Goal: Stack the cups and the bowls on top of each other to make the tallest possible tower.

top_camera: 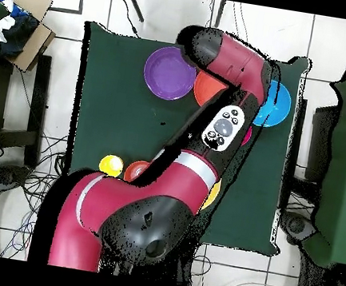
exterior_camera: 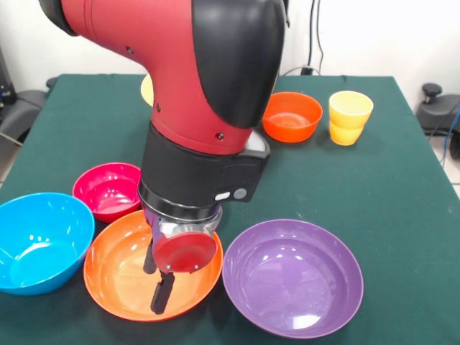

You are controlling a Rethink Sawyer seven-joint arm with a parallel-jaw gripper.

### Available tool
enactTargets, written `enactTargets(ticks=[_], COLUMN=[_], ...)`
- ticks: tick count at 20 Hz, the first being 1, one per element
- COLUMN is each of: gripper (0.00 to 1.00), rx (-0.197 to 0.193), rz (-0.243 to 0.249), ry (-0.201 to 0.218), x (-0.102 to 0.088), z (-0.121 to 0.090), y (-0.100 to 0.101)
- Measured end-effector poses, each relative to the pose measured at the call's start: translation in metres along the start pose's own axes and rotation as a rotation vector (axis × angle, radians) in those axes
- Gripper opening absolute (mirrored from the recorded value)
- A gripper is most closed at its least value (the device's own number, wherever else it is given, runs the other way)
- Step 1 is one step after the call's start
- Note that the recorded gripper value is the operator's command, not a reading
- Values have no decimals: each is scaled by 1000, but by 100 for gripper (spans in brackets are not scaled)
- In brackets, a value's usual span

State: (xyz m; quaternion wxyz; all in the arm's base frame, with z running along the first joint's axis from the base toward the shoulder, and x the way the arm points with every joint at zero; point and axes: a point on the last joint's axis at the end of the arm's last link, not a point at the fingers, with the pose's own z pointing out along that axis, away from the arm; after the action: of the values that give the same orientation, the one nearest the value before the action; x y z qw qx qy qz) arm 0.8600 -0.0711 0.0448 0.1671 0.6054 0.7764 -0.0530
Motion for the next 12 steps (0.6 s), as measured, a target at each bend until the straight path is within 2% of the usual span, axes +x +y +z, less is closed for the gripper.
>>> enactTargets(ticks=[12], gripper=[100], rx=[52], rz=[-40], ry=[-22], x=[12], z=[37], y=[-16])
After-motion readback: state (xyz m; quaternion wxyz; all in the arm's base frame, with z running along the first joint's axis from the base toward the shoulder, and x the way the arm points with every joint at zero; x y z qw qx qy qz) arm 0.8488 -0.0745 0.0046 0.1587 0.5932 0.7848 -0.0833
